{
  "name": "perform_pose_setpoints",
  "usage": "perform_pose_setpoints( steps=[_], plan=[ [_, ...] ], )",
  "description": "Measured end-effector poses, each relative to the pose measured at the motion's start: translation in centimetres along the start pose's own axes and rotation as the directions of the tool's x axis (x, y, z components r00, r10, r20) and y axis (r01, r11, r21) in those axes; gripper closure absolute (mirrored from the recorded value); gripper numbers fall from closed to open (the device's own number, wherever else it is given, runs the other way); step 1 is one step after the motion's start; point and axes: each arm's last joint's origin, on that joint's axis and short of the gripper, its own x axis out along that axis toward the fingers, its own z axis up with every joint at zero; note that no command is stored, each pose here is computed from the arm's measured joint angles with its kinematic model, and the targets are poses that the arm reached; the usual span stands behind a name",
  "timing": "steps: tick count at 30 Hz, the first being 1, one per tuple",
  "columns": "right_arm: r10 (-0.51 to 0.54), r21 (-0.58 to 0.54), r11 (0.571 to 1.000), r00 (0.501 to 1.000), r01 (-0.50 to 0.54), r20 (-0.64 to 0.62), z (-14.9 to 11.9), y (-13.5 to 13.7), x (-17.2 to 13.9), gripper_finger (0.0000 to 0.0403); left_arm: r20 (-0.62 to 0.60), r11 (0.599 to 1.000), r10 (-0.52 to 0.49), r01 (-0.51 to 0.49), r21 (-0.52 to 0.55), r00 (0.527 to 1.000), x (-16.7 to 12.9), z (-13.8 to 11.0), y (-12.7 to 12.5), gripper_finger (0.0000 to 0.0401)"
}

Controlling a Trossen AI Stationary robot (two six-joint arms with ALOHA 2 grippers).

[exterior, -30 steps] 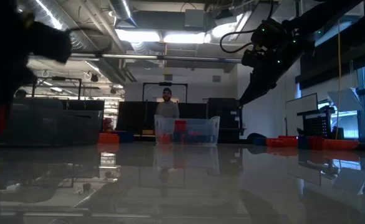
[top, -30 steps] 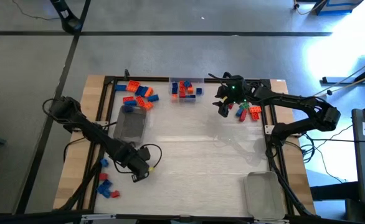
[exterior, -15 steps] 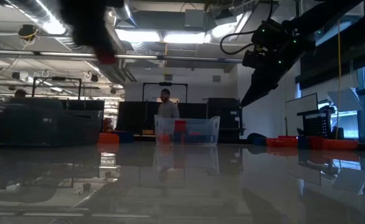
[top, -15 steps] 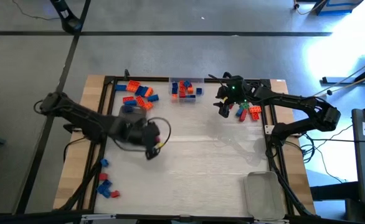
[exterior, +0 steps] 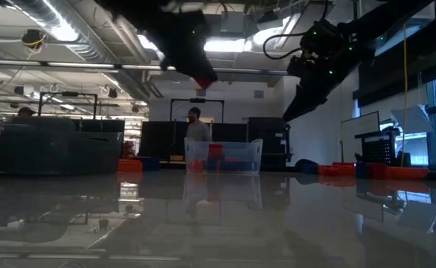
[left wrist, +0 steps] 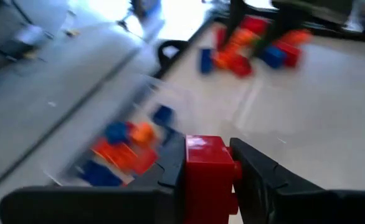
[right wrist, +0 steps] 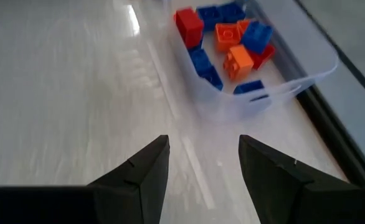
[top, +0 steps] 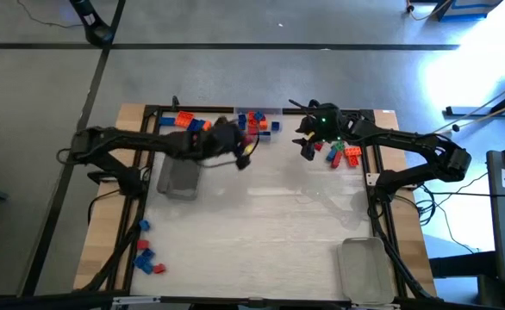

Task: Sort blocks by size
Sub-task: Put the red 4 stud game piece into the transparent bin

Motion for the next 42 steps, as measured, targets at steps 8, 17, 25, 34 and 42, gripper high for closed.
perform_pose_setpoints(
  steps=[8,17,25,34,42],
  plan=[
    [-0.025,-0.017,0.999,0.994,0.027,0.110,1.0,-0.4,0.9,0.0210,0.053,0.995,0.092,-0.090,-0.046,0.994,7.2,-1.4,4.8,0.0314],
    [0.000,-0.030,1.000,0.987,0.005,0.162,1.1,-0.7,3.2,0.0210,0.004,0.983,0.174,-0.173,-0.067,0.985,11.3,-4.1,8.4,0.0300],
    [-0.005,-0.050,0.999,0.983,0.014,0.183,1.2,-0.7,3.3,0.0210,0.011,0.983,0.170,-0.168,-0.079,0.985,10.4,-3.3,8.5,0.0201],
    [0.061,-0.077,0.996,0.981,-0.047,0.186,1.2,-0.5,3.3,0.0210,-0.099,1.000,-0.012,0.010,-0.024,0.995,0.6,-0.4,3.7,0.0182],
    [0.170,-0.134,0.980,0.973,-0.150,0.156,1.4,2.4,3.6,0.0210,-0.252,0.934,-0.304,0.339,0.111,0.919,-11.0,-2.1,-3.5,0.0196]
  ],
)
